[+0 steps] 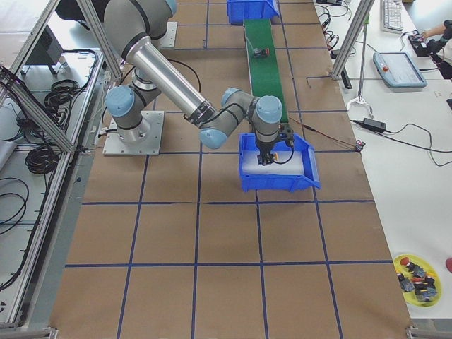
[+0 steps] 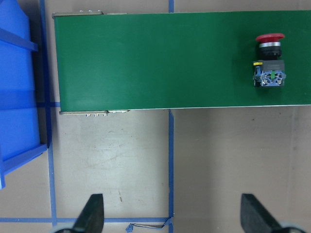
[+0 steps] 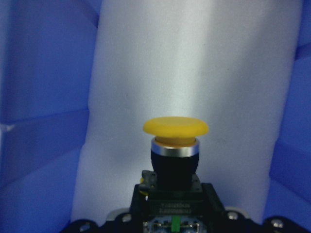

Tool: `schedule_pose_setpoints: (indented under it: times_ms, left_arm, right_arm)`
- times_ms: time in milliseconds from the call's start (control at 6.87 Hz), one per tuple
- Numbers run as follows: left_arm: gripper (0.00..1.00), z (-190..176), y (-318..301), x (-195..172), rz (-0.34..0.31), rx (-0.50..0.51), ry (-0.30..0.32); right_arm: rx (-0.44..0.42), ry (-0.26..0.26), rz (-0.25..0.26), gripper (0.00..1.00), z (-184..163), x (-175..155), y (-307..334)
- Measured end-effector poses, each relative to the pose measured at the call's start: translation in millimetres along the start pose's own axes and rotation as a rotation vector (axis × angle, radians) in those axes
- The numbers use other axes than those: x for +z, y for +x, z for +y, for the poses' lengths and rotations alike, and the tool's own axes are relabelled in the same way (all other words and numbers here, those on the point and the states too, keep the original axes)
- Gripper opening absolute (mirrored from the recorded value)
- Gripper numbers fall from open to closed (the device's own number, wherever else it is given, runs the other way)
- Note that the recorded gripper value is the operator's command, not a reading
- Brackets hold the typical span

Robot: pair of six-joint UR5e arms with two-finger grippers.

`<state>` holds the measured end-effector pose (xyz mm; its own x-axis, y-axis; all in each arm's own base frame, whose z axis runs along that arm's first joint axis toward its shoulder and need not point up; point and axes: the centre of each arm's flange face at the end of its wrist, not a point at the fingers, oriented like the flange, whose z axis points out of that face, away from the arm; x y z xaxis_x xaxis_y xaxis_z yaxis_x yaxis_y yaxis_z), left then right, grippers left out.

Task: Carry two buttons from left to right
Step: 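Lower and release the yellow button in the bin with the right gripper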

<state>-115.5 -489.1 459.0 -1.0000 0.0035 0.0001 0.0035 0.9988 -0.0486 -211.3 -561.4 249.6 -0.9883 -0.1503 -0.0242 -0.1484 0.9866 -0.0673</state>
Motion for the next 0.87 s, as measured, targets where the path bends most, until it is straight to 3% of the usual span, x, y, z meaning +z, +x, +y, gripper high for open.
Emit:
schedule_pose_setpoints:
  times_ms: [146, 291, 437, 873]
  left_arm:
    - [1.00, 0.1, 0.0, -0.2, 0.000, 0.000, 0.000]
    - [1.00, 0.0, 0.0, -0.5, 0.000, -0.001, 0.001]
    - [1.00, -0.3, 0.0, -0.5, 0.000, -0.001, 0.001]
    - [1.00, -0.5, 0.0, -0.5, 0.000, -0.003, 0.001]
  right_arm:
    - [0.002, -0.020, 0.002, 0.14, 1.8, 7.7, 1.4]
    - [0.003, -0.042, 0.010, 0.52, 3.9, 13.2, 3.1]
    - [0.005, -0.053, 0.011, 0.73, 5.1, 17.1, 4.0]
    - [0.019, -0.047, 0.011, 0.76, 3.4, 15.8, 5.6]
